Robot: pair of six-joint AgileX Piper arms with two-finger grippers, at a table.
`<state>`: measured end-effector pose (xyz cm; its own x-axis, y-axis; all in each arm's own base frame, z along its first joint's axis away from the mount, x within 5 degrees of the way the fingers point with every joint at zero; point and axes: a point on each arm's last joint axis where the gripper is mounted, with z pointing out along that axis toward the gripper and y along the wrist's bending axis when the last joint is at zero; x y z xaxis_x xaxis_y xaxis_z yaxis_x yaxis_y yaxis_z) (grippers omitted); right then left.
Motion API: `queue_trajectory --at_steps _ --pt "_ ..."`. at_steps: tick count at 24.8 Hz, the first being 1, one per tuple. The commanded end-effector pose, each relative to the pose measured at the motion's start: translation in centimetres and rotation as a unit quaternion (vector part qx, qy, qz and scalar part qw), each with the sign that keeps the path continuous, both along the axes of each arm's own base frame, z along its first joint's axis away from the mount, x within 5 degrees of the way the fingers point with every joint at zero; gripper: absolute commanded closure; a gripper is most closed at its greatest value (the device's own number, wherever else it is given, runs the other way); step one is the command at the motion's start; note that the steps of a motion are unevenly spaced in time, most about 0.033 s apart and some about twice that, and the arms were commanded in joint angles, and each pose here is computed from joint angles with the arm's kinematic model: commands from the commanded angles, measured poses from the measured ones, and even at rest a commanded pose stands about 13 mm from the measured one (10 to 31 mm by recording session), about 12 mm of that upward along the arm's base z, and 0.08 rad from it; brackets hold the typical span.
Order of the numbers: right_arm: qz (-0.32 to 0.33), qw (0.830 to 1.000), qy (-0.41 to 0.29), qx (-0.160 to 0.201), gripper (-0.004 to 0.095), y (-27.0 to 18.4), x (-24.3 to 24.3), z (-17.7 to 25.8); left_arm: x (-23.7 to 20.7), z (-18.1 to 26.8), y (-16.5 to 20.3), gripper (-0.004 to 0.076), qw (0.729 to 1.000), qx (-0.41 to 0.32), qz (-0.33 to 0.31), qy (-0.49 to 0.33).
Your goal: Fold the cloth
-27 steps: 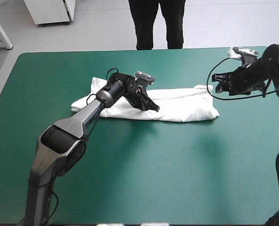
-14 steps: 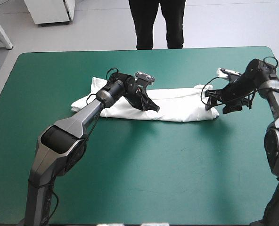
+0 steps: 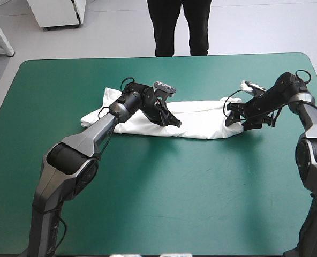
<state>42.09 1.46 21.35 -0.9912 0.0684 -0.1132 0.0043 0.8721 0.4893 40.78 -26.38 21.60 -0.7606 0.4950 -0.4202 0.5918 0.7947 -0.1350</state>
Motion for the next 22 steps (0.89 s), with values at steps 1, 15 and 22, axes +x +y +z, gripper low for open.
queue_trajectory --at_steps 1,15,22 --pt "0.015 0.999 -0.025 0.023 0.0481 1.4 0.0 1.5 -0.6 2.9 -0.2 0.0733 1.0 -0.026 0.0 -0.017" --pt "0.066 0.992 -0.104 -0.008 0.0915 3.2 -1.2 8.2 -0.6 2.9 -0.1 0.0733 1.0 -0.025 -0.001 -0.02" --pt "0.099 0.975 -0.199 0.026 0.0916 6.4 -3.2 15.2 -0.5 2.9 -0.2 0.0733 0.999 -0.025 0.0 -0.021"
